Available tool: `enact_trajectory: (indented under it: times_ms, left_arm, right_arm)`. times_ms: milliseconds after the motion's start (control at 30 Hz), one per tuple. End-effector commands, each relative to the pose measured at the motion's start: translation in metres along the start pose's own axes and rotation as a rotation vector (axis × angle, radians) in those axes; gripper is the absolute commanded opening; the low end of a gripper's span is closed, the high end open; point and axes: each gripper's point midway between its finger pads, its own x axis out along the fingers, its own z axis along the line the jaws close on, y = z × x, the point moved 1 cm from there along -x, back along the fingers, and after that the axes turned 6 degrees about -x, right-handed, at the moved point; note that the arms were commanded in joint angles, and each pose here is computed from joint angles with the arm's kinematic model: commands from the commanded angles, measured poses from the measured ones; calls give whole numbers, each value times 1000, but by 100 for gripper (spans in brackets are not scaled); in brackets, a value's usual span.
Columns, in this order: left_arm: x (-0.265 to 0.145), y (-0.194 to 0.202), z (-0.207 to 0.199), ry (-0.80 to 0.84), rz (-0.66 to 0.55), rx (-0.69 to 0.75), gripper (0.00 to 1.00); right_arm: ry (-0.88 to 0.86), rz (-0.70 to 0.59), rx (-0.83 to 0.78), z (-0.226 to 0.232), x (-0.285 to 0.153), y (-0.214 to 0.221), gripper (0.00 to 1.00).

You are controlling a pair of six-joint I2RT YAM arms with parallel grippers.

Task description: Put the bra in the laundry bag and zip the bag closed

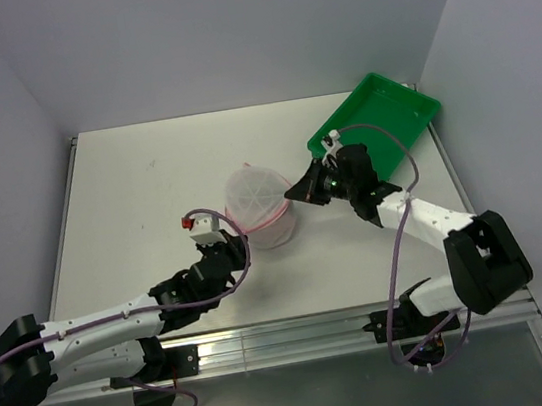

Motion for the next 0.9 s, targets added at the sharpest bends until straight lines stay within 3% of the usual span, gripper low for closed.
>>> enact_trajectory:
  times_ms: [0, 67, 100, 133, 233, 400, 533, 867]
  left_arm:
    - [-3, -10, 15, -56, -36, 19, 0]
    - [-2, -5, 3, -4, -4, 10, 0]
    - [-2, -6, -9, 36, -3, -16, 0]
    - [-2, -2, -18, 69, 18, -22, 0]
    - [2, -1, -37, 100, 26, -40, 0]
    - [11, 2, -62, 155, 40, -55, 0]
    - [16, 9, -68, 167, 56, -52, 0]
    - [16, 16, -70, 185, 84, -61, 0]
  right_arm:
    - [4, -23, -91, 2, 14, -33, 0]
    - [-4, -12, -102, 8, 25, -40, 12]
    - [-1, -12, -103, 9, 26, -41, 23]
    - [-10, -6, -116, 16, 28, -39, 51]
    - [12, -5, -149, 23, 20, -27, 73]
    - [6, -63, -128, 19, -9, 3, 74]
    - [-39, -25, -106, 22, -25, 42, 73]
    - [-123, -51, -45, 50, -15, 40, 63]
